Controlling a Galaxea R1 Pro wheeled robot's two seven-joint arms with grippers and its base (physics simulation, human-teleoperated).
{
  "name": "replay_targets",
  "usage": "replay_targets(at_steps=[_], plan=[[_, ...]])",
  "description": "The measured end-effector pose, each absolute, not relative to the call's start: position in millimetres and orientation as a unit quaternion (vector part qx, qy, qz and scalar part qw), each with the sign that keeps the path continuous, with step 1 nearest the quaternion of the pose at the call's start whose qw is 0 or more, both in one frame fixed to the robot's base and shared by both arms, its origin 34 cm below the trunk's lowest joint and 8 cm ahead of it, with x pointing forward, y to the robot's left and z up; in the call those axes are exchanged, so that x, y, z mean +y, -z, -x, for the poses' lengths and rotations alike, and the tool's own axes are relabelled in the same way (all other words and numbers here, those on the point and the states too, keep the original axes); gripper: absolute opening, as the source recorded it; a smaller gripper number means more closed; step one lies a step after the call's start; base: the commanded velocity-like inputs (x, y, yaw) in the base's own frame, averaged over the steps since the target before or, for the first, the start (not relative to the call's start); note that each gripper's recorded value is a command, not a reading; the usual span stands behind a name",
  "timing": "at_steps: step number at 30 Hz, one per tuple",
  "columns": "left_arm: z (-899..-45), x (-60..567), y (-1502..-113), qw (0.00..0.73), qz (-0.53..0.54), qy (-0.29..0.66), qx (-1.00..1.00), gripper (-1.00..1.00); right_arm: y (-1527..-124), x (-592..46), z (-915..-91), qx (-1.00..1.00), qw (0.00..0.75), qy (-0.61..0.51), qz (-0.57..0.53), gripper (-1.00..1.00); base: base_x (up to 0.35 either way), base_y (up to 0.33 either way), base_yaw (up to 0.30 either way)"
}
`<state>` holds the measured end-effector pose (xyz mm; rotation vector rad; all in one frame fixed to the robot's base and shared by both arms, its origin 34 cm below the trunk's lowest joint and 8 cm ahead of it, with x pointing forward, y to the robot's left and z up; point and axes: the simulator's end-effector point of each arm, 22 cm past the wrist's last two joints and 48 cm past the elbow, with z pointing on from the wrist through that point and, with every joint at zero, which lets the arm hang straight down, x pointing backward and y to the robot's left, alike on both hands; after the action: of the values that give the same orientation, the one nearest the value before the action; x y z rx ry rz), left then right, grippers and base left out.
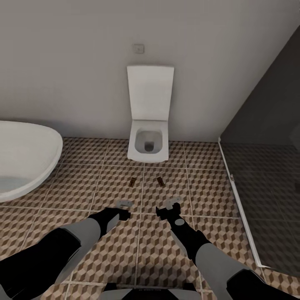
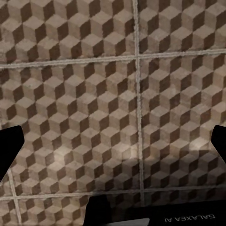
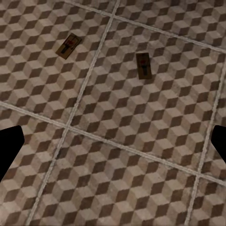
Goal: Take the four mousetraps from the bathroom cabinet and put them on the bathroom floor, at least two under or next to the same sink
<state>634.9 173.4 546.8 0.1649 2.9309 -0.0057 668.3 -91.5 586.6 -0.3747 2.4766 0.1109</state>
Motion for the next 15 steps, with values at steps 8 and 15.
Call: replay_targets(at_steps=[8,15], plan=[[-629.0,183.8,-552.7,0.102,-0.051,-0.006,0.993,1.00,-594.2,-92.2,-665.4,0.939,0.311,-0.042,0.142,1.00,0.000,0.000,0.000],[-631.0,198.2,-558.7,0.117,-0.046,-0.015,0.992,1.00,-596.7,-98.9,-658.9,0.941,0.305,-0.037,0.144,1.00,0.000,0.000,0.000]])
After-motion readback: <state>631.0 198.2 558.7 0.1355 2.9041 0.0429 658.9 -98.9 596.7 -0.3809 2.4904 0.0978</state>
